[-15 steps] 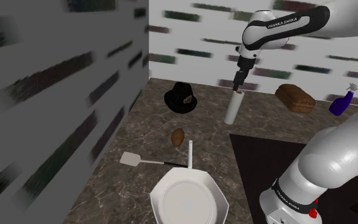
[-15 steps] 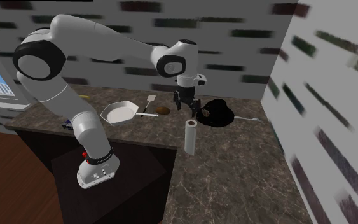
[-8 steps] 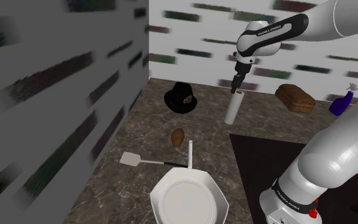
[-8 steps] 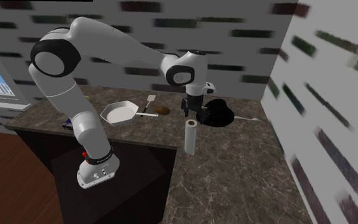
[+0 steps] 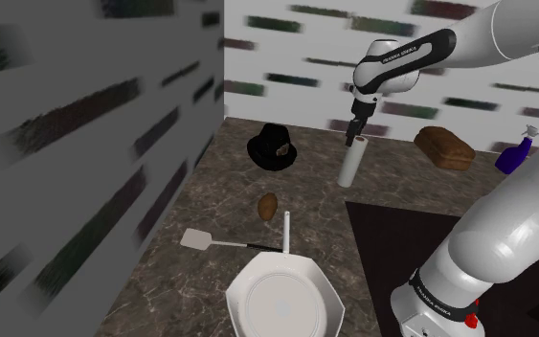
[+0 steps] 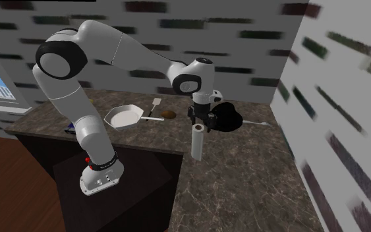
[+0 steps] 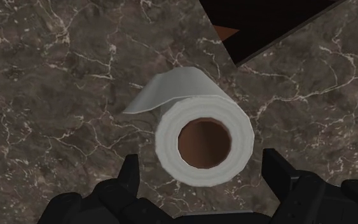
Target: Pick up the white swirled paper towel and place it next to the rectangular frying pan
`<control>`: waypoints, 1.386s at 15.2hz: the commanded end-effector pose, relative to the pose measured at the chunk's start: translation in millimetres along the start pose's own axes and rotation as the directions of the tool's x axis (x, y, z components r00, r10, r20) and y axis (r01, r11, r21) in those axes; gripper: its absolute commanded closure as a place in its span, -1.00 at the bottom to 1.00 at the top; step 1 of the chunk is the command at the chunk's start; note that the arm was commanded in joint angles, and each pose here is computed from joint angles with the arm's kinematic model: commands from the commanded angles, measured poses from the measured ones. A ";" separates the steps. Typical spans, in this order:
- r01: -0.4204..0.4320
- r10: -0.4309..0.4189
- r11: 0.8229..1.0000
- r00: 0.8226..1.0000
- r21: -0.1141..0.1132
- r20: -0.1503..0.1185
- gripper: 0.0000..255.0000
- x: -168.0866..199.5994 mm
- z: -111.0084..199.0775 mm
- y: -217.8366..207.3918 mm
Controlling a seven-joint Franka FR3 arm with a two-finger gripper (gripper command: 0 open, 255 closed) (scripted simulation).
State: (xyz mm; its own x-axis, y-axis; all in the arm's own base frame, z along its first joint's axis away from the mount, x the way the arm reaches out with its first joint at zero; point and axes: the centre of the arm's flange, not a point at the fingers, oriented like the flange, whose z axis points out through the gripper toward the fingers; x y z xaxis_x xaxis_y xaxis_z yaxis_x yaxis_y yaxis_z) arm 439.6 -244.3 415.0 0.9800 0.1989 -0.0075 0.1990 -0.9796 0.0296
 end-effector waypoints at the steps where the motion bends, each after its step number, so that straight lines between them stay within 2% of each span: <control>1: 0.000 0.000 1.000 1.000 0.000 0.000 -1.00 -0.1 0.2 0.1; 3: 0.000 0.000 1.000 1.000 0.000 0.000 -1.00 -0.1 0.2 0.0; 4: 0.000 0.000 1.000 1.000 0.000 0.000 1.00 -0.1 0.2 0.0; 13: 0.000 0.000 1.000 1.000 0.000 0.000 1.00 -0.1 0.2 0.1; 21: 0.000 0.000 1.000 1.000 0.000 0.000 1.00 -0.4 -42.0 1.3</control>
State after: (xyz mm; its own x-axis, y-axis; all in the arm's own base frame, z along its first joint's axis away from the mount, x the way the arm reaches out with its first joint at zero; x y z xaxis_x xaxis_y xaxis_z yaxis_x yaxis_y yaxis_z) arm 439.6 -244.9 450.8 0.9800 0.1989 -0.0071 0.1990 -0.9795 0.0298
